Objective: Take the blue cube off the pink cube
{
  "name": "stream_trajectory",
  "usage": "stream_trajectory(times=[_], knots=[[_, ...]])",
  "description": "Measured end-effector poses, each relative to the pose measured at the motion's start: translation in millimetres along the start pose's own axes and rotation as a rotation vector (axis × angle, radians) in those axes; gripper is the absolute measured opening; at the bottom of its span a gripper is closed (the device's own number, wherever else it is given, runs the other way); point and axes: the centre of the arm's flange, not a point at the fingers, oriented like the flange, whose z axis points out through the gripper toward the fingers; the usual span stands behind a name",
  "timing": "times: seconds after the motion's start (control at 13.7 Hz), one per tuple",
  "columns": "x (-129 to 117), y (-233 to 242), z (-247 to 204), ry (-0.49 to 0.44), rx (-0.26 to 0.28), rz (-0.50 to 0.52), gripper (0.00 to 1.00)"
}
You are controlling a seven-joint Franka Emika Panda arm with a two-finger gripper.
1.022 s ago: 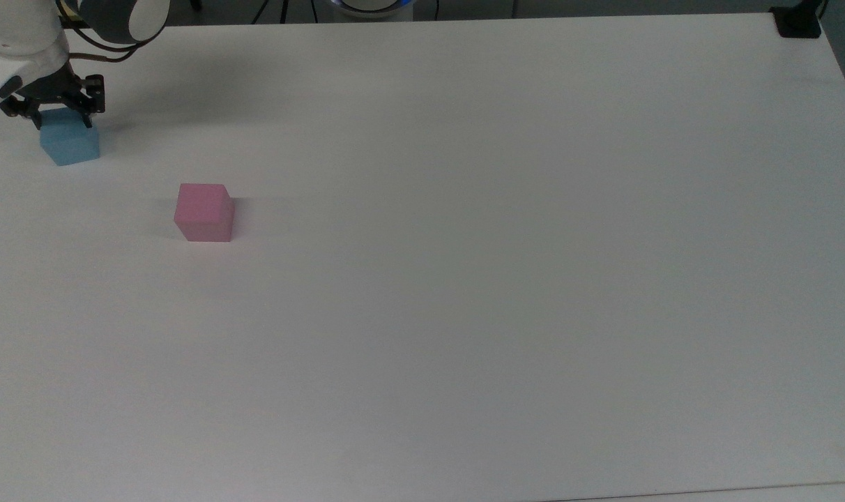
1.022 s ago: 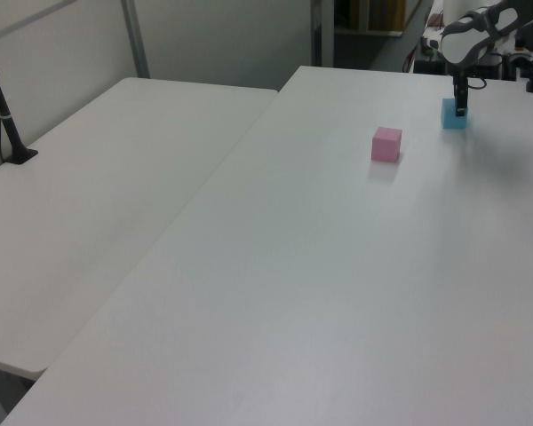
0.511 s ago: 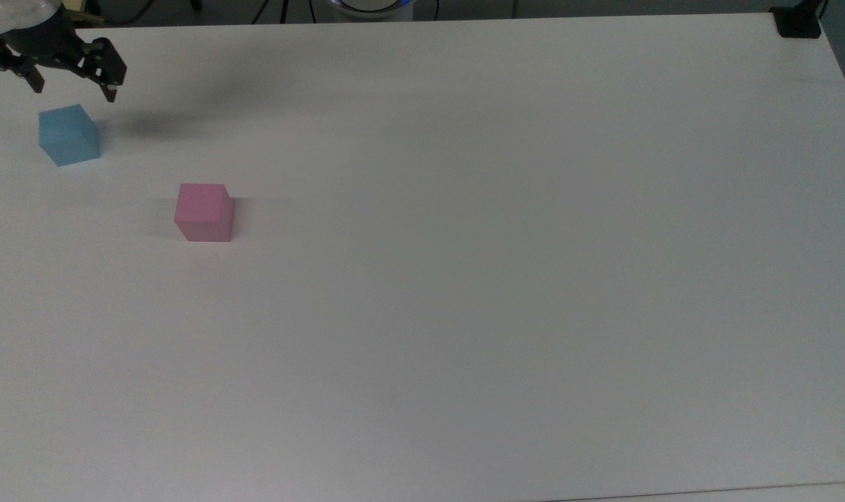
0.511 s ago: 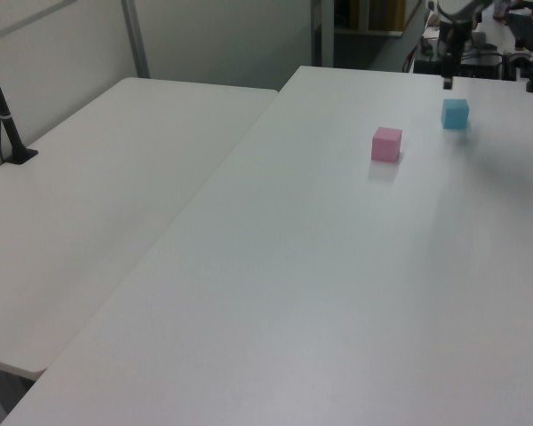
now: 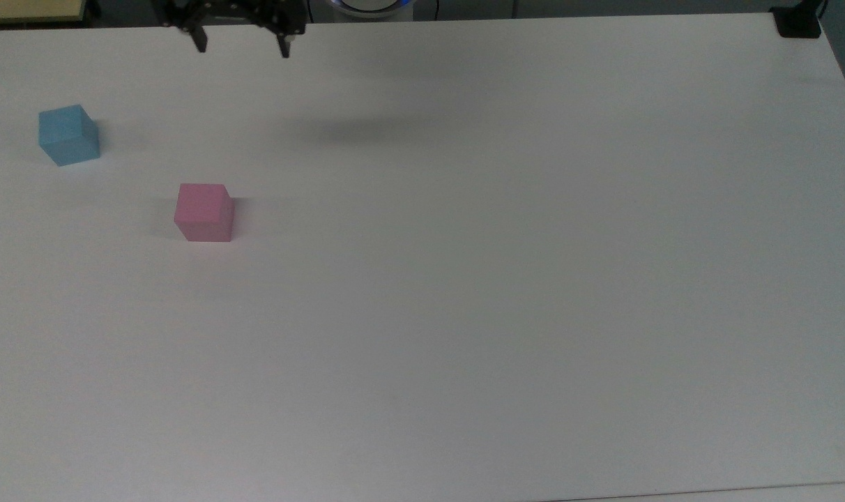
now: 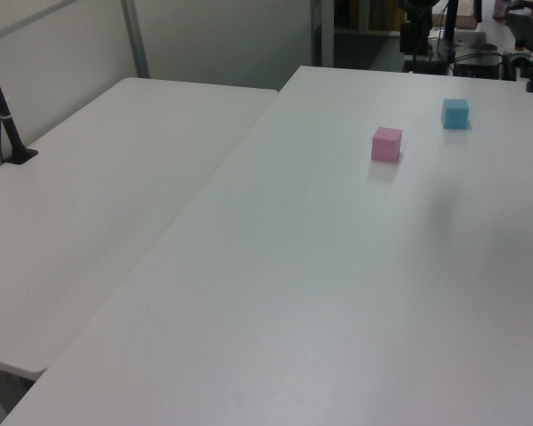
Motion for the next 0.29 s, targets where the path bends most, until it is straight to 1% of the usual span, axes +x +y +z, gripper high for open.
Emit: stream_trajectory(times=[0.15, 0.29], knots=[[-5, -45, -13, 0.000, 0.001, -0.057, 1.00], [-5, -53, -13, 0.000, 0.001, -0.055, 1.00]])
